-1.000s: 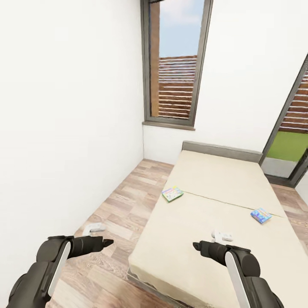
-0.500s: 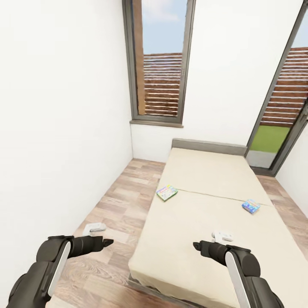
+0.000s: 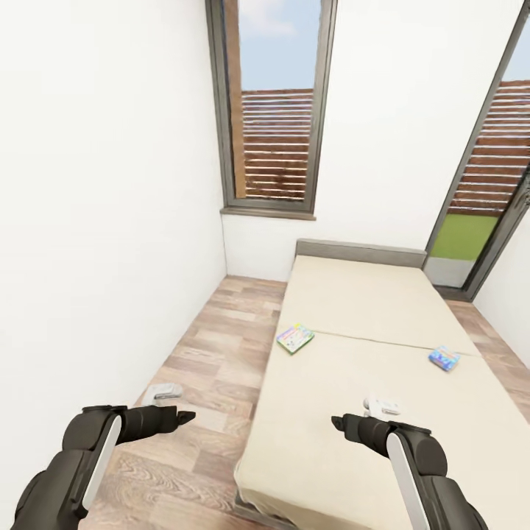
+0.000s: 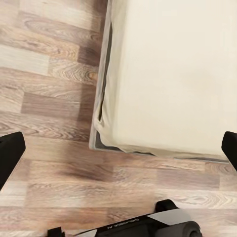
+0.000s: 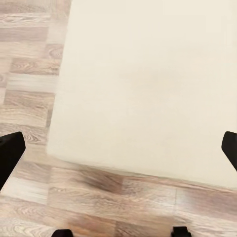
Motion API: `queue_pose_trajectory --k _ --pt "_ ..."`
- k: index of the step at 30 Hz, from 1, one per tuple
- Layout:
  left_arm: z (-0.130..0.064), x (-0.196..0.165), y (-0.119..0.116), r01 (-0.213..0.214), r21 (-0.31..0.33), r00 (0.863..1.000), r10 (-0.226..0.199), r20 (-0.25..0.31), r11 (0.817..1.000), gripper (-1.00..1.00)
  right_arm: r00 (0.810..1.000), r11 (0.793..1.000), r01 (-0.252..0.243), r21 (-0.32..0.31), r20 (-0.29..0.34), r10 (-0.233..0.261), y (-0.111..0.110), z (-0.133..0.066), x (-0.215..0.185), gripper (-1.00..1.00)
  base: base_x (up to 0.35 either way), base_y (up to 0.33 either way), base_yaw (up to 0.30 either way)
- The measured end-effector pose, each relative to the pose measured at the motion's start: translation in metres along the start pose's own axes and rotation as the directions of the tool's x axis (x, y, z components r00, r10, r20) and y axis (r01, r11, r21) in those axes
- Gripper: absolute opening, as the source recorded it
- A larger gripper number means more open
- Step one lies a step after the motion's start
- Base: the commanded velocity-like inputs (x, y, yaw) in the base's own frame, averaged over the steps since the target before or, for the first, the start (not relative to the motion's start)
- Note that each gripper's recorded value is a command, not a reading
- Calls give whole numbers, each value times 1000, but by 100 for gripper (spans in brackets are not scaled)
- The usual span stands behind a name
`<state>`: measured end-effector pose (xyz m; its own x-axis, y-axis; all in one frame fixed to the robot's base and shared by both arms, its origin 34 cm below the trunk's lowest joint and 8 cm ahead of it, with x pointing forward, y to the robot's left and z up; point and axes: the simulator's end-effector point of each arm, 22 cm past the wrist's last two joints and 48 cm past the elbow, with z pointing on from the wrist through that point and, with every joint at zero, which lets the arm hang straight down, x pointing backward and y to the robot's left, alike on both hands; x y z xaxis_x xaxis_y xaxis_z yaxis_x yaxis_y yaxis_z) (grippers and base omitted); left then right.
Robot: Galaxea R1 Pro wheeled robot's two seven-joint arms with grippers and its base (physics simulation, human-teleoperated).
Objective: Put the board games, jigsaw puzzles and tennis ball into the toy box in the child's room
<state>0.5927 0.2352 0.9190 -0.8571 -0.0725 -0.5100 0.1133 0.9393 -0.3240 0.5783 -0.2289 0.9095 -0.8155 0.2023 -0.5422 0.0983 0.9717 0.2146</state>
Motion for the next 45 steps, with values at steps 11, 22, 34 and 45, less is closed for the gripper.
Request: queue_pose_trajectory --k 11,22,34,45 --pt "0 0 0 0 -1 1000 0 0 1000 100 1000 1000 -1 0 0 1 0 0 0 100 160 235 -266" --pt "0 -1 0 -1 0 1000 1 1 1000 100 1000 1000 -2 -2 -9 2 0 2 3 100 34 39 -280" --pt "0 -1 0 -1 0 1000 1 1 1000 100 1000 1000 -2 -2 -9 2 0 2 3 100 1 73 -281" --pt "-3 -3 0 -4 -2 1000 4 7 1000 100 1000 1000 -2 -5 -3 2 1 0 1 100 0 73 -267"
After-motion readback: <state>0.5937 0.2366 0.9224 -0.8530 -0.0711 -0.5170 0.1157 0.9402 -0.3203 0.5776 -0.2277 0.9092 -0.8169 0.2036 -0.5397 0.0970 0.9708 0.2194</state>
